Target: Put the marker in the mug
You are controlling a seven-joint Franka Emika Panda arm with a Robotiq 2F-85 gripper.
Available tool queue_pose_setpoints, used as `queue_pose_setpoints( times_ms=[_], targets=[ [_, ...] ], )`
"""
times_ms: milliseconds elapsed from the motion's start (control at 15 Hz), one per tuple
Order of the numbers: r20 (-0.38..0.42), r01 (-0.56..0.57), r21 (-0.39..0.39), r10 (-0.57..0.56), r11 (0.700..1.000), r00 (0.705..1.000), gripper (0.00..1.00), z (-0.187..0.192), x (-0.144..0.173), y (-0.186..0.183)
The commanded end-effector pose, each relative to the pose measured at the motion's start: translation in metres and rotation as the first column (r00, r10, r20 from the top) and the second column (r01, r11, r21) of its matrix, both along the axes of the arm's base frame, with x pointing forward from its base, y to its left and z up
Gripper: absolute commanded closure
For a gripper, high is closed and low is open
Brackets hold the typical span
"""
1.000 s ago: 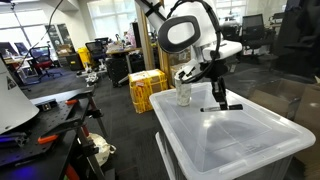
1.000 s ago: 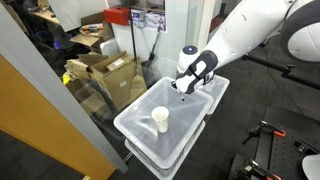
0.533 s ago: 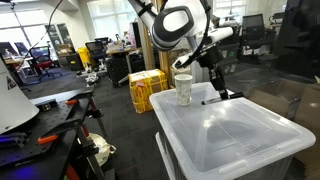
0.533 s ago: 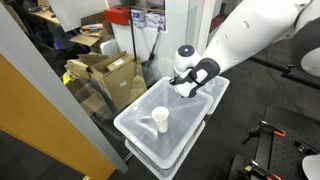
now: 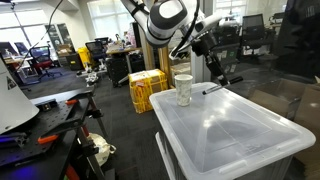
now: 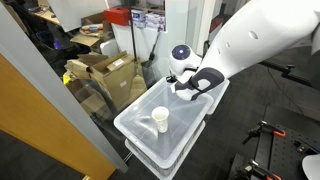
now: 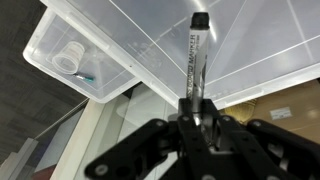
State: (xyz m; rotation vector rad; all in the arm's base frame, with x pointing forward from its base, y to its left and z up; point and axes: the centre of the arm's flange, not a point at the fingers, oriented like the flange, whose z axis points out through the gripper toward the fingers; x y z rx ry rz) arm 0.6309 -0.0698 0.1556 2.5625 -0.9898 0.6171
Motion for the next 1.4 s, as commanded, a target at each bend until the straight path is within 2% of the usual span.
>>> queue_pose_setpoints(
  times_ms=[0, 733, 1333],
  targets=[
    [0.028, 0.013, -0.061, -0.011, 0.998, 1.0, 0.95, 0.011, -0.005, 0.018],
    [0.044, -0.016, -0.159, 0.023, 0.987, 0.999, 0.95, 0.034, -0.012, 0.05],
    [0.067, -0.043, -0.213, 0.059, 0.976, 0.996, 0.95, 0.025, -0.002, 0.106]
  ],
)
